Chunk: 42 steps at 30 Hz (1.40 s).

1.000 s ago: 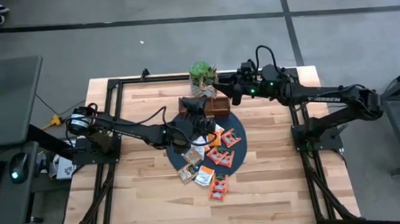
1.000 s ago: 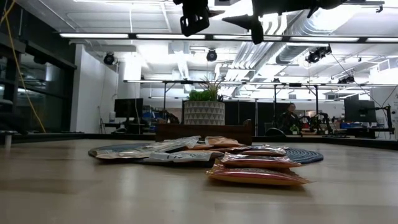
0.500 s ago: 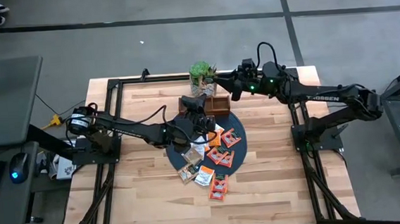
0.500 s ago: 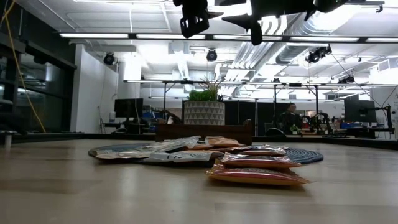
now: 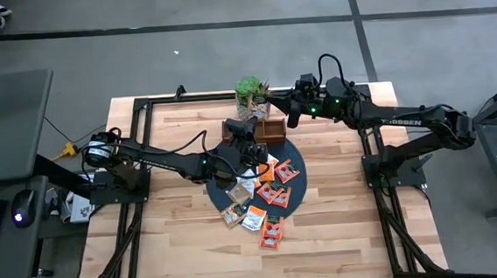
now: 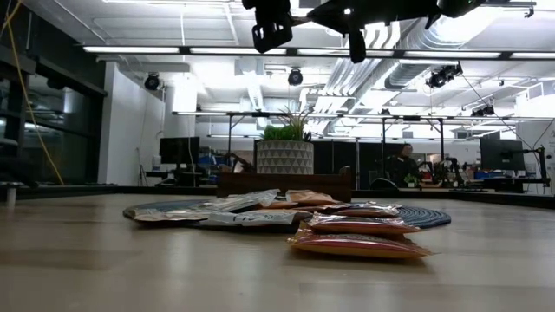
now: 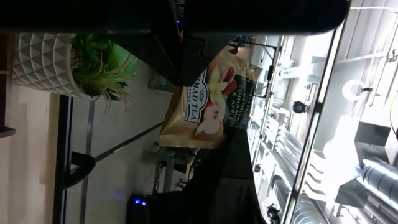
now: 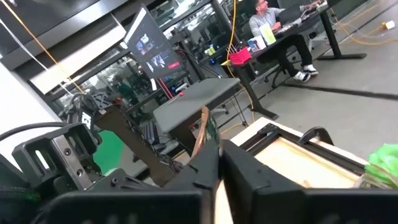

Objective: Pick & Place Tea
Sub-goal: Put the brown tea bag into the left section of the wooden organizer

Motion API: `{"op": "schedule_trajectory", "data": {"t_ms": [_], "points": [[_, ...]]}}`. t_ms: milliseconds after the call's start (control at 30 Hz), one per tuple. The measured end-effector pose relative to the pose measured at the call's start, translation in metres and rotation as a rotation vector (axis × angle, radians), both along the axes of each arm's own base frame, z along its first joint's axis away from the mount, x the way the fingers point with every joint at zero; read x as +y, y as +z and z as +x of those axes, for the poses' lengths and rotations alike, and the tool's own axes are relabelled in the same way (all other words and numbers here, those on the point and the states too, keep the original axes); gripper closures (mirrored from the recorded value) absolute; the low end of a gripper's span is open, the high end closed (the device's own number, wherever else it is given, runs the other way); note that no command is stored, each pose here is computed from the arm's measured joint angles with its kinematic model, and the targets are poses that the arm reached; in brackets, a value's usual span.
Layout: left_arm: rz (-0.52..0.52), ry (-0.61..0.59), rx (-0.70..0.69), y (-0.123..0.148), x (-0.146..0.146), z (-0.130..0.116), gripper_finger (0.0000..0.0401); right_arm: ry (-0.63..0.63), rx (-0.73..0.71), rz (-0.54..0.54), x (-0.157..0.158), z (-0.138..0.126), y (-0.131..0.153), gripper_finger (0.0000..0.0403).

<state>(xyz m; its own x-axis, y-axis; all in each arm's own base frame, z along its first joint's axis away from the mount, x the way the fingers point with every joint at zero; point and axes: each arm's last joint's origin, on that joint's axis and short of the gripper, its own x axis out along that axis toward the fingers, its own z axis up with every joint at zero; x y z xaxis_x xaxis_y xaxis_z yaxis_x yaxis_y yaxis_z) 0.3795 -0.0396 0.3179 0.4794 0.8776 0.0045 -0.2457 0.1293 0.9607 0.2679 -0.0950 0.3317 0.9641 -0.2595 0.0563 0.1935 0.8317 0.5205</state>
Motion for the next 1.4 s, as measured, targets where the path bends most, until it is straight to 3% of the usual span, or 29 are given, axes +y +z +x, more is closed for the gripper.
{"op": "schedule_trajectory", "data": {"t_ms": [300,500,800,1033,1167,1400], "points": [[-0.004,-0.032,-0.005,0.000,0.000,0.001,0.0401,0.015,0.016,-0.038,0.000,0.000,-0.001,0.0401],[-0.065,-0.042,-0.113,0.000,-0.001,0.001,0.0389,0.019,0.021,-0.053,0.001,0.000,-0.001,0.0402],[-0.171,-0.046,-0.297,0.000,-0.001,0.001,0.0306,0.019,0.023,-0.060,0.000,0.000,-0.001,0.0402],[-0.273,0.021,-0.482,0.004,0.001,-0.007,0.0254,-0.002,0.038,-0.058,-0.005,-0.002,-0.002,0.0403],[-0.384,0.046,-0.538,0.007,0.009,-0.025,0.0250,0.007,0.148,-0.064,-0.007,-0.003,-0.012,0.0403],[-0.862,0.117,-0.617,0.004,0.042,-0.072,0.0249,0.085,0.332,-0.179,0.004,-0.001,-0.027,0.0403]]}}
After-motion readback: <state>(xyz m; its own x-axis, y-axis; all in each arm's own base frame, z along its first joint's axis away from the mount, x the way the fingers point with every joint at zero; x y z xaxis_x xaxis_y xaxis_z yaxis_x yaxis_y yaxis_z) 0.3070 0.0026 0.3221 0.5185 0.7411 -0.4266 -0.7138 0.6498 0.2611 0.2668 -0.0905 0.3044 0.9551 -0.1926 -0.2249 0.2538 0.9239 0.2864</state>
